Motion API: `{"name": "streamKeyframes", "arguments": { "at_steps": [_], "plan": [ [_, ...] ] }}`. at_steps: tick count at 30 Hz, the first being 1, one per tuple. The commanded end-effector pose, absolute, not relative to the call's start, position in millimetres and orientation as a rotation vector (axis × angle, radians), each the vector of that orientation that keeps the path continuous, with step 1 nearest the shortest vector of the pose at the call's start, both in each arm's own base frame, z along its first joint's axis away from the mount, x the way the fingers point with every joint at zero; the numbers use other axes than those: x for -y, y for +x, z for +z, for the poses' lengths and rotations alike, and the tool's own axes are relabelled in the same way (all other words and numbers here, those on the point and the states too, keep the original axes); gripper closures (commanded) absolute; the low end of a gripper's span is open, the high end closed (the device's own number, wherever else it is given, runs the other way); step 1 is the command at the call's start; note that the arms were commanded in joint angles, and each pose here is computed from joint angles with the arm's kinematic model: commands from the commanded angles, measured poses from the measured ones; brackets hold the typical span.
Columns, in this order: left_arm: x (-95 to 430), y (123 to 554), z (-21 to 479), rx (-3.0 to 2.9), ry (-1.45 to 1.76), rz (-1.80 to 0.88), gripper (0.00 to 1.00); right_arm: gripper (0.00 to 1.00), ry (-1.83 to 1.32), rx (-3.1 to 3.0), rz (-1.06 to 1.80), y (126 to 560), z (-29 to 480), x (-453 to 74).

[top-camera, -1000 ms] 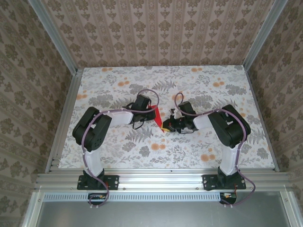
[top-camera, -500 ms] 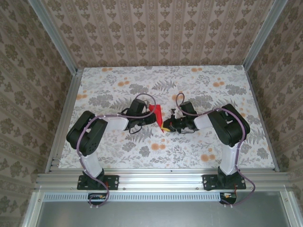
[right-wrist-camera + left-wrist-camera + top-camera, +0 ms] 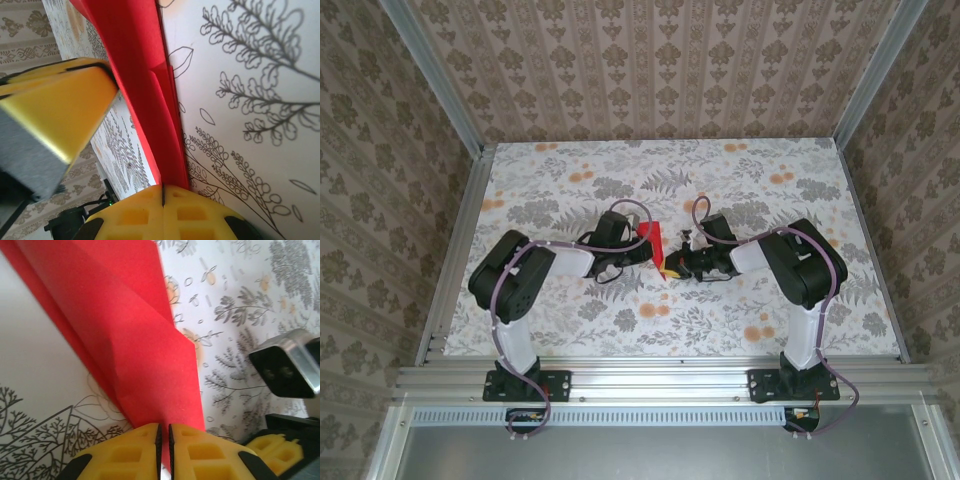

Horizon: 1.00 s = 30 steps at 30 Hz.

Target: Fold a paper plane with a square sheet of paper (pick it up from the middle)

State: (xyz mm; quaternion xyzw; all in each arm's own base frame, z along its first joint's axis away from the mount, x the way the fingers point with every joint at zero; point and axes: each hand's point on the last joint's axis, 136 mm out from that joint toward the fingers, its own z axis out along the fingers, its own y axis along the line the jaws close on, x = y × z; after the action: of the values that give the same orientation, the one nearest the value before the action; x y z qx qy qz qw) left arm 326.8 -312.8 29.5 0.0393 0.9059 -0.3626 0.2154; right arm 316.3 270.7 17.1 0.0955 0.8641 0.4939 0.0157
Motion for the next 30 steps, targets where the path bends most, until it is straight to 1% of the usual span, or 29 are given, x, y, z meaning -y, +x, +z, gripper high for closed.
{"name": "streamKeyframes", "arguments": {
  "at_steps": [1, 15, 30],
  "plan": [
    [320, 331, 30, -2.503, 0.116, -1.032, 0.85, 1.0, 0.542, -2.897, 1.369, 288, -36, -249],
    [321, 334, 29, -2.498, 0.123, -1.02, 0.82, 1.0, 0.557, -2.917, 1.359, 283, -43, -247],
    [324, 341, 24, -2.525, 0.146, -0.973, 0.83, 1.0, 0.524, -2.962, 1.296, 276, -50, -241]
  ]
}}
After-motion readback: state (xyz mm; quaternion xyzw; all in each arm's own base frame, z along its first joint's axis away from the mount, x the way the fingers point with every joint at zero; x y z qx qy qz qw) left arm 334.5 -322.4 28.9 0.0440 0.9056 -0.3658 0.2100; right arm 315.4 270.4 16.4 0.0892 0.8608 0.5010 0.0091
